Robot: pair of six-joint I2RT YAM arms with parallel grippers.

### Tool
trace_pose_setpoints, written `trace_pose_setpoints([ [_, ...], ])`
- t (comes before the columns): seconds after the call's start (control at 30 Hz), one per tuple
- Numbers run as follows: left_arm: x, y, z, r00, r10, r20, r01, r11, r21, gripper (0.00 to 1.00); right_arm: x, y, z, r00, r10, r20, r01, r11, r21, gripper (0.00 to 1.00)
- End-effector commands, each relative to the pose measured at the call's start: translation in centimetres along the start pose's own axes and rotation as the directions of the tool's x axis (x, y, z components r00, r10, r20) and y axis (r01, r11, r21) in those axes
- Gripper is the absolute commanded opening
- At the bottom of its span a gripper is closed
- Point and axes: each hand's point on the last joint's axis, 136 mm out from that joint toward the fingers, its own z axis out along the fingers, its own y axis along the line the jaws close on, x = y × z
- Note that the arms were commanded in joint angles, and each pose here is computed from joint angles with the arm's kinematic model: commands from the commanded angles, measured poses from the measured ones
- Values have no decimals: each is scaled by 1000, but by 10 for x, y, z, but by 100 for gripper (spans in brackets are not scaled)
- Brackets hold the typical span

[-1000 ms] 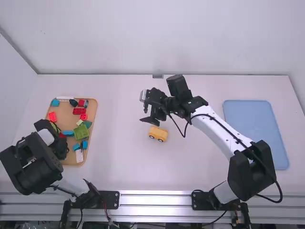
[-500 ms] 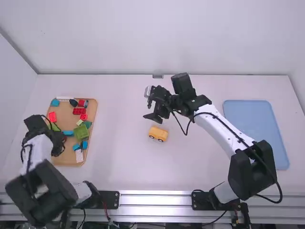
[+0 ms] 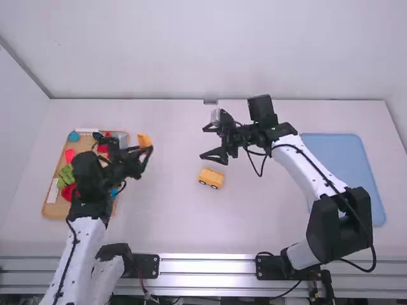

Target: Assemble lego blocks to make yellow taxi

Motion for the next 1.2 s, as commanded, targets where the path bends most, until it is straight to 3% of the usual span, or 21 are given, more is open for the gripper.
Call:
trace_pose_setpoints([
  [0.0,17,-56,7,987,162,2,-156,948,277,2,-21,19,-5,994,9,112,6,992,-129,98],
  [0.13,26,-107,18,950,294,108,-308,821,480,2,-20,23,-4,989,46,140,-20,983,-183,98],
  [0.33,33,-112,38,964,246,103,-262,801,538,2,-25,41,-8,964,82,251,4,946,-323,99],
  [0.5,40,-119,44,962,249,110,-261,728,633,2,-21,40,-3,965,91,247,-3,942,-334,95],
  [0.67,42,-114,53,972,215,96,-226,733,641,2,-24,42,0,965,56,257,35,941,-338,87],
  [0.77,39,-113,56,976,191,107,-214,731,648,2,-23,39,1,967,40,253,45,945,-324,73],
  [1.17,29,-105,64,971,181,154,-238,770,592,2,-19,31,10,978,14,208,46,958,-282,60],
])
